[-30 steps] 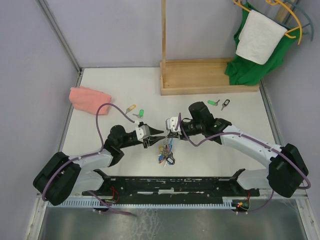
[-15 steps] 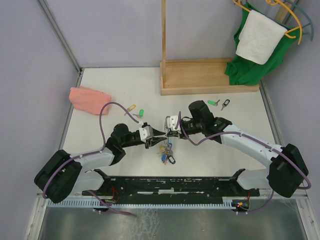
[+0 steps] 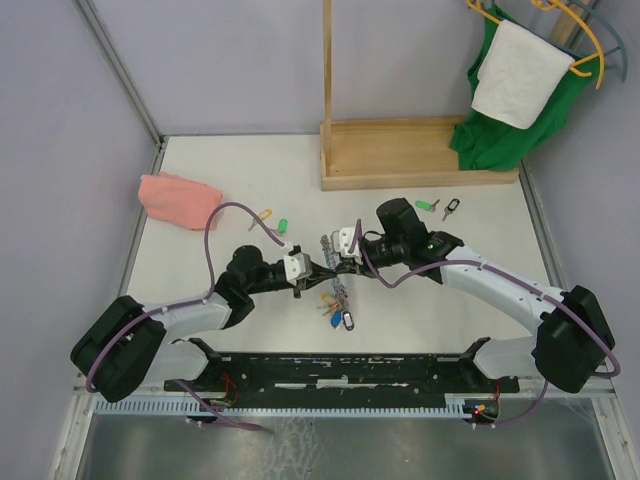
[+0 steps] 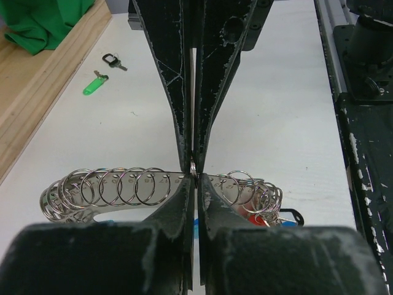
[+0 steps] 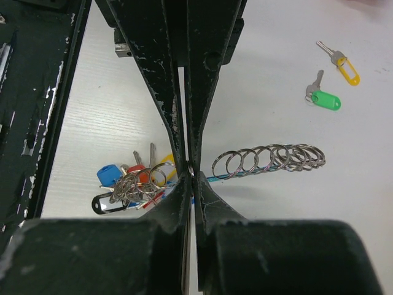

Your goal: Put the keys on the keyring

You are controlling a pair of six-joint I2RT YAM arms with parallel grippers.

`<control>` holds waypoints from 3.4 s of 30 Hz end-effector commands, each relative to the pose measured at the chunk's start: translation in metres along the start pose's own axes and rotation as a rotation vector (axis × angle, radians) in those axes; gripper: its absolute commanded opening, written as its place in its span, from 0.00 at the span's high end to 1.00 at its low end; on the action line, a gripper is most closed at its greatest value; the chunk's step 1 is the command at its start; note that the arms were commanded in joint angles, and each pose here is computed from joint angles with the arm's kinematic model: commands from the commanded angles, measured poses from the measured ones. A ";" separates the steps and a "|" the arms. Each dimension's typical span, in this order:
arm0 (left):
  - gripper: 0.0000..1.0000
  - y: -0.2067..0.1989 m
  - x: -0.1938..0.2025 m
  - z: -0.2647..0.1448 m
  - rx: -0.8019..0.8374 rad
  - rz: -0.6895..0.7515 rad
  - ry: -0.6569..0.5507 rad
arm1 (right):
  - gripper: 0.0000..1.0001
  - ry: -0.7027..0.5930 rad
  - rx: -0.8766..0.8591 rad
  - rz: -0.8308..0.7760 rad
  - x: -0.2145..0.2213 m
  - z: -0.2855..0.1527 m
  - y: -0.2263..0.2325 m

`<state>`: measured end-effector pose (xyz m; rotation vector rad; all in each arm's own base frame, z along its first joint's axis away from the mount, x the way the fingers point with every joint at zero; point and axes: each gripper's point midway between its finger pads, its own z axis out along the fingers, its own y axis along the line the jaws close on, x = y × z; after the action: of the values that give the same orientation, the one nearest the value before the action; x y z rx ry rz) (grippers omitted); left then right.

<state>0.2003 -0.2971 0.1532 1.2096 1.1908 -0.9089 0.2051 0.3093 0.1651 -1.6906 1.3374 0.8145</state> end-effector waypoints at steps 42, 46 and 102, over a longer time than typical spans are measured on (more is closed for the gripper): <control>0.97 0.007 -0.051 -0.011 -0.120 0.083 -0.271 | 0.74 -0.247 -0.033 0.088 -0.022 -0.009 -0.001; 0.97 0.007 -0.052 -0.011 -0.117 0.083 -0.277 | 0.78 -0.239 -0.059 0.095 -0.020 -0.007 0.002; 0.97 0.028 -0.023 -0.020 -0.261 0.106 -0.162 | 0.47 0.182 0.233 0.069 -0.027 -0.019 -0.033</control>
<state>0.2063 -0.2797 0.1435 1.0483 1.2305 -0.8345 0.2075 0.3050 0.1677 -1.7937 1.5625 0.6253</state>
